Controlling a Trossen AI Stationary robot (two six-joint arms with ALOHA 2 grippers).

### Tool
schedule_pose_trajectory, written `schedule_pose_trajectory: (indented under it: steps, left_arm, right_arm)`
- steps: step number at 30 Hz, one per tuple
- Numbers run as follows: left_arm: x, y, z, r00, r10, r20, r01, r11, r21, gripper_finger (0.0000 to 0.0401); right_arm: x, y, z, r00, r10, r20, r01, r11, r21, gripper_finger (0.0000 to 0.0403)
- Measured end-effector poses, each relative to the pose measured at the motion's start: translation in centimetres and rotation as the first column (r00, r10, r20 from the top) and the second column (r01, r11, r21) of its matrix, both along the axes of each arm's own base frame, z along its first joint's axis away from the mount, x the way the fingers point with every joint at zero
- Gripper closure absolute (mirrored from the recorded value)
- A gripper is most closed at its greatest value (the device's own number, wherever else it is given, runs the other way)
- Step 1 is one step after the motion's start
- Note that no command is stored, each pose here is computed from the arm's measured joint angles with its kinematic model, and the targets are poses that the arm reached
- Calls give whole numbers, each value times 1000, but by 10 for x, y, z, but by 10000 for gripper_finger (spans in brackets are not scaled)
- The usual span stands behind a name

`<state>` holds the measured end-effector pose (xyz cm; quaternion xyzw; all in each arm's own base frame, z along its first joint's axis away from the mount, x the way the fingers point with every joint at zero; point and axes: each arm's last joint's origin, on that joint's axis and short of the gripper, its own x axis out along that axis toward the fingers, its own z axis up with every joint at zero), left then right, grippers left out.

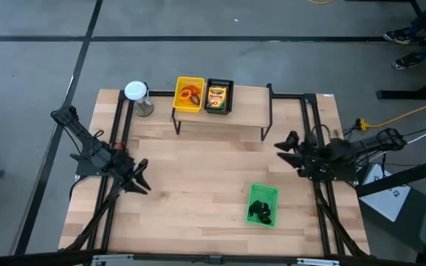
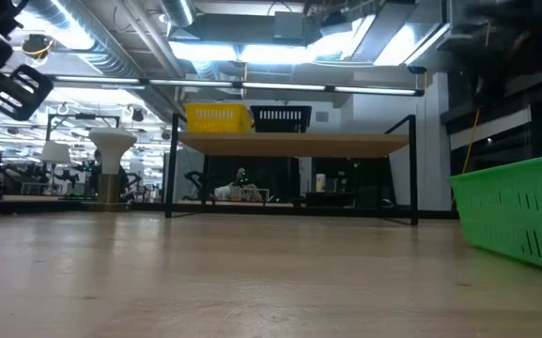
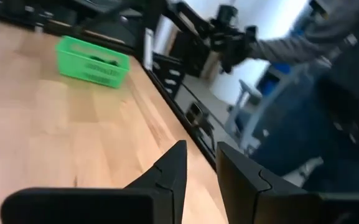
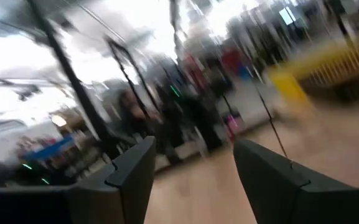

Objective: Pick & Place Office Desk Supplies
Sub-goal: Put the green bin with rubber bands on the shelf

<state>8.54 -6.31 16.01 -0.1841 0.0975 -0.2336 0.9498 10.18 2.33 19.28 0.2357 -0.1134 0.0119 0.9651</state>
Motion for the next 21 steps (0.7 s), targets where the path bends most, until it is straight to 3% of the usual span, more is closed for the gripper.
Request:
schedule_pose_trajectory:
  steps: [4,10,12,15,21]
  left_arm:
    - [-1,-1,-1,999,-51,5,51,998,24,319]
    - [0,-1,-1,999,-46,8,46,999,24,322]
    - [-1,-1,-1,999,-47,10,47,999,24,321]
    - [-2,0,1,998,-49,29,48,999,10,319]
    - [-2,4,5,998,-26,61,27,1000,-15,318]
  right_arm:
    - [10,2,-17,986,-17,-169,33,996,88,184]
    - [20,5,-19,985,-4,-173,44,972,229,184]
    - [22,6,-19,986,34,-161,19,948,318,184]
    - [25,7,-20,986,81,-142,0,867,498,184]
    - [26,2,-14,990,-116,-78,140,821,554,184]
